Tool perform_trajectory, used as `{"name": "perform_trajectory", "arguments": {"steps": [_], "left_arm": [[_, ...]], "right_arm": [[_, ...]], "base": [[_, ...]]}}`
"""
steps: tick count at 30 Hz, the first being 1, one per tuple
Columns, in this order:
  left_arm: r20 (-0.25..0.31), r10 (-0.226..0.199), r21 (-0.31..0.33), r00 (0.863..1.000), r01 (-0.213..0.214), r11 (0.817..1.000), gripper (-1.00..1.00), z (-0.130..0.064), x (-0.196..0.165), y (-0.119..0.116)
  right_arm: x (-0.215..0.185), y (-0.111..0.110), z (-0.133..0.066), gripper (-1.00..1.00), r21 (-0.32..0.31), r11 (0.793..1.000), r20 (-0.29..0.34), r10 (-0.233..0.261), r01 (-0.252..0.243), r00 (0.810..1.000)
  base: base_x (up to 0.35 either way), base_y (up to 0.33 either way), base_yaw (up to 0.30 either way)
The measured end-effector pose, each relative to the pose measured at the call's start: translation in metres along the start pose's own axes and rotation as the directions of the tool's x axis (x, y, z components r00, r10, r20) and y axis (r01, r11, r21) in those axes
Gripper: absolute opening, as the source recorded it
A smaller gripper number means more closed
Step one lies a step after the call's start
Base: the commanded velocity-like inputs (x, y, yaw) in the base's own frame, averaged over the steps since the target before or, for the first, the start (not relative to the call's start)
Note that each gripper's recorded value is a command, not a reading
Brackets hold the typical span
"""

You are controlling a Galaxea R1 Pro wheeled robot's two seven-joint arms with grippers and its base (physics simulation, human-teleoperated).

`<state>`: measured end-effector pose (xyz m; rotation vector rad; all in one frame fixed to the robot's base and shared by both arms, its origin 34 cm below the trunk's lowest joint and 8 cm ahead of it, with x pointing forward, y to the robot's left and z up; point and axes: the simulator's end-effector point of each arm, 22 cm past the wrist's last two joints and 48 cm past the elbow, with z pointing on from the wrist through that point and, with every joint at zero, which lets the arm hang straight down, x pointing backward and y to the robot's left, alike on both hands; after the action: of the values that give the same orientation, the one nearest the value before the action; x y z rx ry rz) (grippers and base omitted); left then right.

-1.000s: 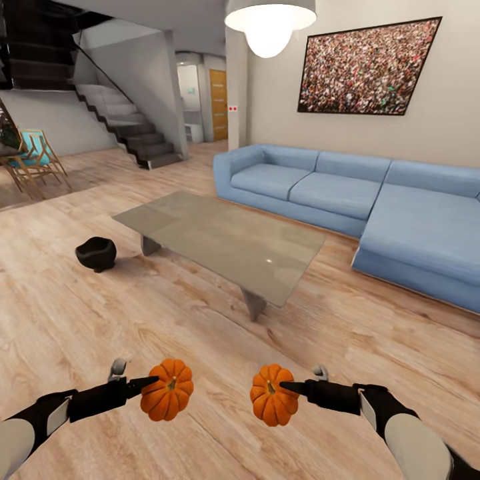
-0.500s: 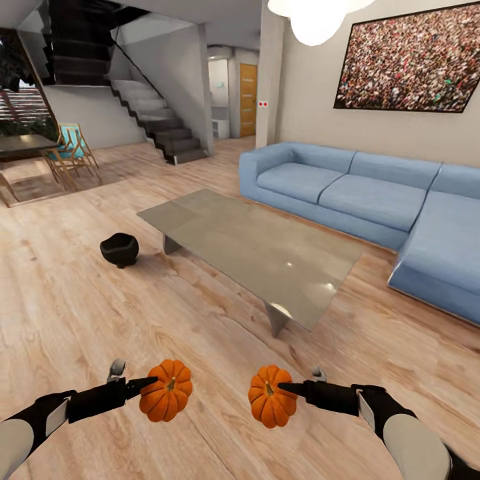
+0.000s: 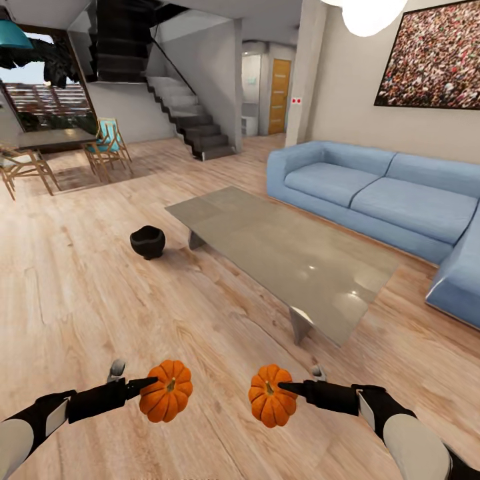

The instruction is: Place each of the two pumpkins and all three candles from the living room inside a cabinet in the living room (use any cabinet), then make sure every cabinet is closed, and position the cauldron so it is next to a table in the living room.

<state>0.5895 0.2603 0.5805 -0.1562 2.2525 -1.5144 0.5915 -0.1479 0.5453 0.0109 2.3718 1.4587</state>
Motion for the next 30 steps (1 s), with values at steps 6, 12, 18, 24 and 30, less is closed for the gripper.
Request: {"name": "perform_trajectory", "arguments": {"steps": [6, 12, 18, 24, 30], "left_arm": [[-0.001, -0.003, -0.001, 1.000, 0.003, 1.000, -1.00, 0.0002, 0.0007, 0.0013], [-0.002, -0.005, -0.002, 1.000, 0.005, 1.000, -1.00, 0.0005, 0.0014, 0.0023], [-0.003, -0.006, -0.002, 1.000, 0.006, 1.000, -1.00, 0.0005, 0.0019, 0.0028], [-0.002, -0.007, -0.002, 1.000, 0.007, 1.000, -1.00, 0.0005, 0.0018, 0.0029], [-0.002, -0.007, -0.003, 1.000, 0.007, 1.000, -1.00, 0.0003, 0.0019, 0.0031]], "right_arm": [[0.0012, -0.0012, 0.0005, -1.00, 0.001, 1.000, -0.003, 0.002, -0.002, 1.000], [0.0023, -0.0022, 0.0009, -1.00, 0.001, 1.000, -0.005, 0.005, -0.005, 1.000], [0.0030, -0.0025, 0.0013, -1.00, 0.001, 1.000, -0.006, 0.005, -0.005, 1.000], [0.0029, -0.0027, 0.0013, -1.00, 0.002, 1.000, -0.005, 0.005, -0.005, 1.000], [0.0030, -0.0028, 0.0013, -1.00, 0.003, 1.000, -0.006, 0.005, -0.005, 1.000]], "base": [[0.000, 0.000, 0.270], [0.000, 0.000, 0.274], [0.000, 0.000, 0.279], [0.000, 0.000, 0.284], [0.000, 0.000, 0.288]]}}
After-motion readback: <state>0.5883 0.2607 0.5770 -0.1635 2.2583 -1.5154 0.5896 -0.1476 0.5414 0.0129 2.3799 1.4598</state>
